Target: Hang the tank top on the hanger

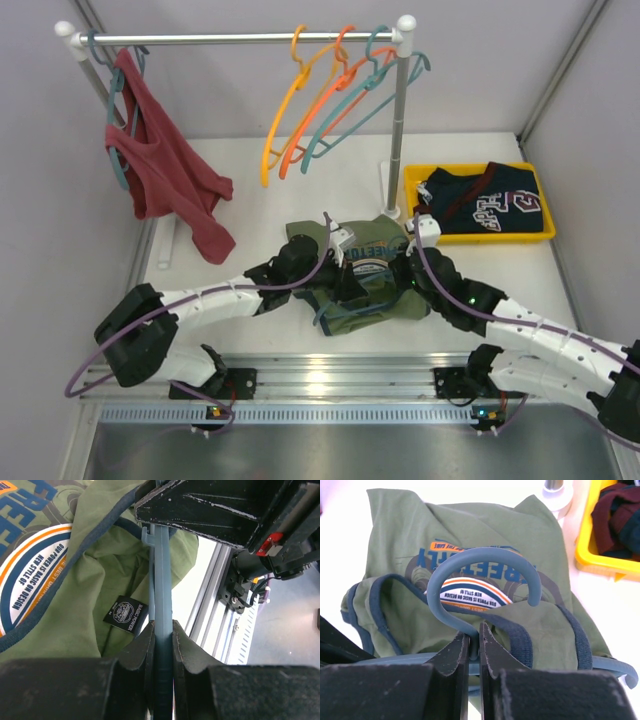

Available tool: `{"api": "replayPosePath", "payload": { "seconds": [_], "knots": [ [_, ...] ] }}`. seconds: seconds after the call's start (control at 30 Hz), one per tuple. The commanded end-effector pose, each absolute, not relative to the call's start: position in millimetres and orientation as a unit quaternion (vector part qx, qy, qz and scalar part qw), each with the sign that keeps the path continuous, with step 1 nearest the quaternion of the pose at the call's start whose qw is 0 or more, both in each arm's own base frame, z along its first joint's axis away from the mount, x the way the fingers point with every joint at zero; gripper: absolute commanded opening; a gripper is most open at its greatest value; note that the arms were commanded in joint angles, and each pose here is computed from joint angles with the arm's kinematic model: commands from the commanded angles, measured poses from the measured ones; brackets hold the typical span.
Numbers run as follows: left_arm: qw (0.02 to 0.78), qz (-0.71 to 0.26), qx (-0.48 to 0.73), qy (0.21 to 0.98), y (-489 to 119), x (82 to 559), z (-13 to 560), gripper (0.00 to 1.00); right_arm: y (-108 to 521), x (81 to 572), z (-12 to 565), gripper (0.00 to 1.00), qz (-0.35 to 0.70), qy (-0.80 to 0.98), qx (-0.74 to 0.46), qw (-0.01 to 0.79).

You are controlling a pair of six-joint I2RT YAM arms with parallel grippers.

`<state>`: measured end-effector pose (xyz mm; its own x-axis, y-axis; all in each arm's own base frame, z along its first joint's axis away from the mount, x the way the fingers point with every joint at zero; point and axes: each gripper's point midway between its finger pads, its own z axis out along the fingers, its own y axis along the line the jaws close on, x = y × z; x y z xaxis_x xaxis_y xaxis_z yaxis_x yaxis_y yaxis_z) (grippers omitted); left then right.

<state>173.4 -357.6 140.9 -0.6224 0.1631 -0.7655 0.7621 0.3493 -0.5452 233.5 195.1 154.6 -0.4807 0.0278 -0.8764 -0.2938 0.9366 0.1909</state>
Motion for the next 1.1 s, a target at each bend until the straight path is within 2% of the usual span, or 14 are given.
{"api": "replayPosePath", "payload": {
  "seconds": [0.0,0.03,0.13,0.23,0.57,0.97,1.0,1.03,1.07],
  "knots": [
    [0.344,-0.476,0.296,0.753,-365,188,161,0.17,199,240,170,0.0,0.159,0.83,-0.06,0.532],
    [0.349,-0.473,0.289,0.756,-363,190,162,0.24,198,240,171,0.0,0.154,0.829,-0.059,0.535],
    [0.369,-0.457,0.266,0.764,-357,198,166,0.34,198,239,171,0.0,0.146,0.827,-0.063,0.539],
    [0.384,-0.434,0.24,0.779,-347,206,166,0.38,198,238,171,0.0,0.138,0.826,-0.066,0.543],
    [0.424,-0.338,0.126,0.831,-300,231,156,0.45,200,235,169,0.0,0.133,0.824,-0.073,0.546],
    [0.429,-0.41,0.166,0.787,-308,207,179,0.49,195,233,163,0.0,0.126,0.827,-0.068,0.544],
    [0.432,-0.414,0.169,0.783,-307,205,181,0.51,195,233,162,0.0,0.126,0.827,-0.067,0.544],
    [0.433,-0.416,0.169,0.782,-307,204,182,0.65,194,233,162,0.0,0.125,0.828,-0.067,0.543],
    [0.436,-0.419,0.169,0.779,-307,204,184,0.65,194,233,161,0.0,0.124,0.828,-0.067,0.542]
  ]
}}
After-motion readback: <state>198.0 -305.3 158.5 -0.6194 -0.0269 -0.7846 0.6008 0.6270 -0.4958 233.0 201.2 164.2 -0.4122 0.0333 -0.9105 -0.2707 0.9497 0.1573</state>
